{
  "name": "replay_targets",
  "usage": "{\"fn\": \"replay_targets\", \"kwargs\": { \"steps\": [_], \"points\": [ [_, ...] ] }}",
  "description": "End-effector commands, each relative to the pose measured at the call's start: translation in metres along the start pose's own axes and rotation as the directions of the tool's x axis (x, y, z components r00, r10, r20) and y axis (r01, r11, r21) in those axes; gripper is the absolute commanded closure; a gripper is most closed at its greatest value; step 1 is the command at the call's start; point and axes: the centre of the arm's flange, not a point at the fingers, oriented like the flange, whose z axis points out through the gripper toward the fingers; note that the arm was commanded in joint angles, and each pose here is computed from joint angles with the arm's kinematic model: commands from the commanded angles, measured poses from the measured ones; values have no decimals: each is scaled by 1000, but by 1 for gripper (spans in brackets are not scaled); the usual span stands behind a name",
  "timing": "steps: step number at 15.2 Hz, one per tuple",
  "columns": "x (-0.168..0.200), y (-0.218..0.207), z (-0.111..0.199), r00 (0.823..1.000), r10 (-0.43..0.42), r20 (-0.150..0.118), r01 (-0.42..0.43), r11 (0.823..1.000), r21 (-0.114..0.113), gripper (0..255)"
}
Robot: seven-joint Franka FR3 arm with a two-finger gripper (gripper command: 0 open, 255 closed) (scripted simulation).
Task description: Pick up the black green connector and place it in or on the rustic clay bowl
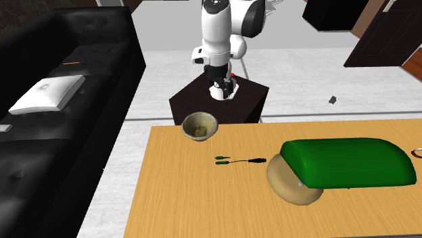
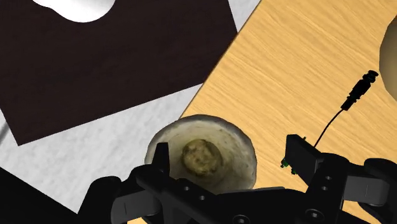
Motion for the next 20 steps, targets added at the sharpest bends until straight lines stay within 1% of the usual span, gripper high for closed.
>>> {"fn": "replay_targets", "kwargs": {
  "steps": [1,5,10,15,20],
  "points": [
    [5,-21,17,999,52,1,-52,999,1,0],
    [15,-63,48,989,145,2,-145,989,0,0],
    [32,-113,87,966,260,4,-260,966,-2,0],
    [55,-161,126,929,371,5,-371,929,-3,0],
    [83,-206,165,879,477,6,-477,879,-5,0]
  ]
}}
